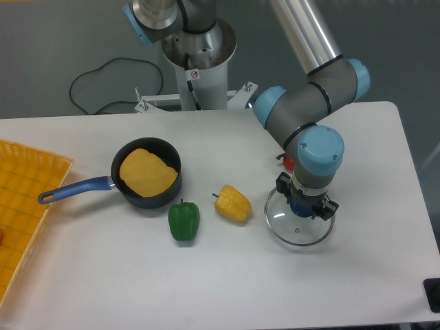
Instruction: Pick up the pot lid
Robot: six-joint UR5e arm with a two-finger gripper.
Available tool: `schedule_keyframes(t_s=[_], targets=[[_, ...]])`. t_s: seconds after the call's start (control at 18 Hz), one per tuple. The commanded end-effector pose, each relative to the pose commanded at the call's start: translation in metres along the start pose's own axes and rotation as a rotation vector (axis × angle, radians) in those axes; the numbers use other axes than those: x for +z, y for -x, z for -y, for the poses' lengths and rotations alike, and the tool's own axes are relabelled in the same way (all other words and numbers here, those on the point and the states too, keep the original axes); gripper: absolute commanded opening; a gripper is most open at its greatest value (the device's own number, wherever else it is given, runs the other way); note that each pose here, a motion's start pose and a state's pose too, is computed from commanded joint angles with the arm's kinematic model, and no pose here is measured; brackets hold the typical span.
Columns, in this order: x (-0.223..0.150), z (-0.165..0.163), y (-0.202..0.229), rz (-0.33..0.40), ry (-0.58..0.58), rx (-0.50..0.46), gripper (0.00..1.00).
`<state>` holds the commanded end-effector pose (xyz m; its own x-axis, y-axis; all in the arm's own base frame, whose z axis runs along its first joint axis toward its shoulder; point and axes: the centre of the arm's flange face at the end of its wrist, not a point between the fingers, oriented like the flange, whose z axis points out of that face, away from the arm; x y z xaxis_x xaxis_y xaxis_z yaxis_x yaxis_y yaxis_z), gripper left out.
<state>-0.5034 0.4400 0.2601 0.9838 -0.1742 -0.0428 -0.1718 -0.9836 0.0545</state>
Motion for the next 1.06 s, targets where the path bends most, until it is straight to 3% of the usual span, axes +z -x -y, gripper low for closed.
schedule_keyframes(t_s=[0.61, 1.06], targets=[[-0.07, 0.042, -0.056, -0.028, 0.002, 0.077, 0.38], [-0.074, 0.042, -0.062, -0.032, 0.005, 0.079, 0.38]])
